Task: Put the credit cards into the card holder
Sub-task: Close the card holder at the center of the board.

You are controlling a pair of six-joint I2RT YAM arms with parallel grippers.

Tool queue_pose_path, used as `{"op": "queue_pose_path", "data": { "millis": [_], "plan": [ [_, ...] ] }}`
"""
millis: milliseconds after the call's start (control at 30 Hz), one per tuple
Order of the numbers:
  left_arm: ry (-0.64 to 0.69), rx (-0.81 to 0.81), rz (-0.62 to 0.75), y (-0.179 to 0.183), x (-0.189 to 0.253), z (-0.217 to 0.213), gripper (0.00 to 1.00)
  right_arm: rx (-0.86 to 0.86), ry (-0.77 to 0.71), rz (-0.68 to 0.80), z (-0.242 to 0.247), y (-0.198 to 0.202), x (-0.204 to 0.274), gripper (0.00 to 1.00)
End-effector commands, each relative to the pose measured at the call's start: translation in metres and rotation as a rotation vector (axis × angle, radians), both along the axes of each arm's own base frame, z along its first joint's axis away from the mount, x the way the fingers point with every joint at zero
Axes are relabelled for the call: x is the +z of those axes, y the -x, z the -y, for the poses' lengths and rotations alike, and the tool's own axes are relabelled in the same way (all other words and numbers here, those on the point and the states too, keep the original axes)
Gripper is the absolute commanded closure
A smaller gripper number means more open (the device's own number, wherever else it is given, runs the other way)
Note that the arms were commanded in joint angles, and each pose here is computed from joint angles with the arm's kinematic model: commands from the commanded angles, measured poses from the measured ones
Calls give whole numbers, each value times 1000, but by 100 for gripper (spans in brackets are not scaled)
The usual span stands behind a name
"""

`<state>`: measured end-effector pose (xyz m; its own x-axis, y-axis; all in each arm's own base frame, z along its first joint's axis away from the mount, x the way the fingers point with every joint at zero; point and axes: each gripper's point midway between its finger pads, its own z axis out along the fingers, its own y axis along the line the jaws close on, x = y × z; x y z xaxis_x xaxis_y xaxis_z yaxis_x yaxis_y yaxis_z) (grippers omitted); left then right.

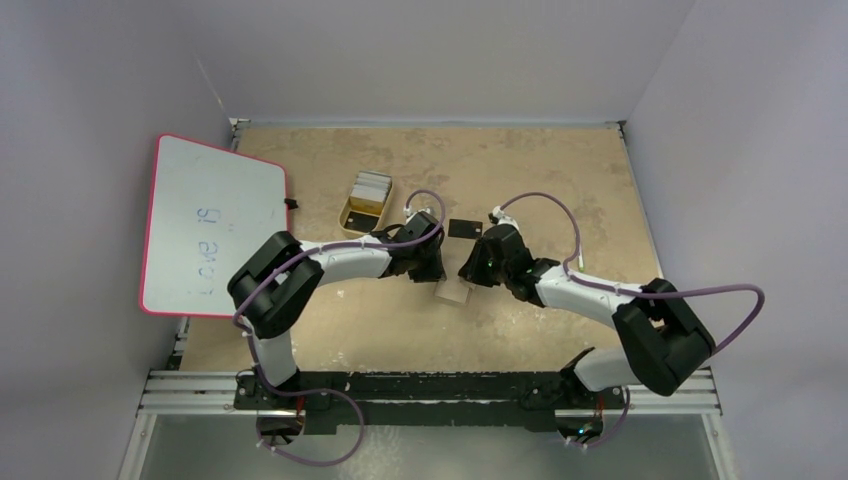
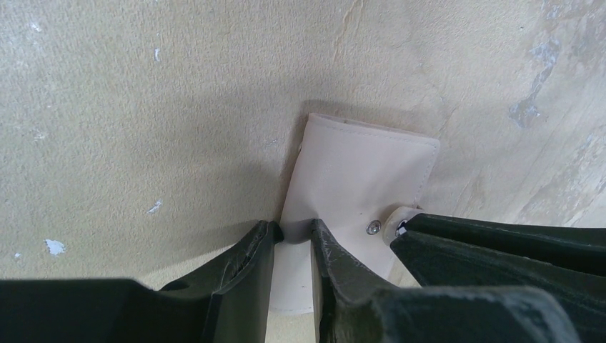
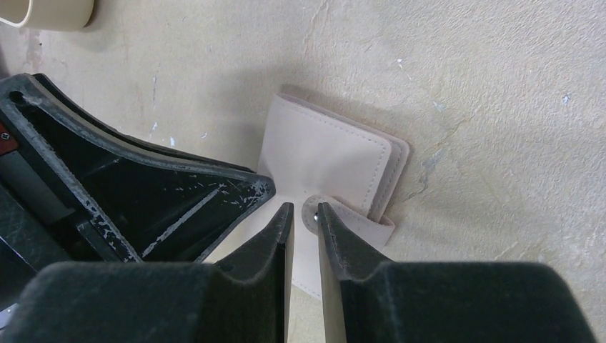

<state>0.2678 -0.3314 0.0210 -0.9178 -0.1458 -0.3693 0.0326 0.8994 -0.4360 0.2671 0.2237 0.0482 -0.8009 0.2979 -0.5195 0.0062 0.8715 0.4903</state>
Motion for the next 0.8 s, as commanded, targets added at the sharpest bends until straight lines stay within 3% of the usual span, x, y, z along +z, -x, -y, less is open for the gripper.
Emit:
{"op": "queue_pose_path", "data": {
  "millis": [0, 300, 767],
  "plan": [
    [-102, -1, -40, 9, -28, -16, 76, -20, -29, 33, -2, -8, 4, 80],
    [-88, 10, -43, 9, -27, -14, 76, -8, -19, 37, 1, -5, 19, 80],
    [-66, 17, -42, 9, -26, -12, 76, -22, -12, -6, 3, 1, 5, 77]
  ]
}}
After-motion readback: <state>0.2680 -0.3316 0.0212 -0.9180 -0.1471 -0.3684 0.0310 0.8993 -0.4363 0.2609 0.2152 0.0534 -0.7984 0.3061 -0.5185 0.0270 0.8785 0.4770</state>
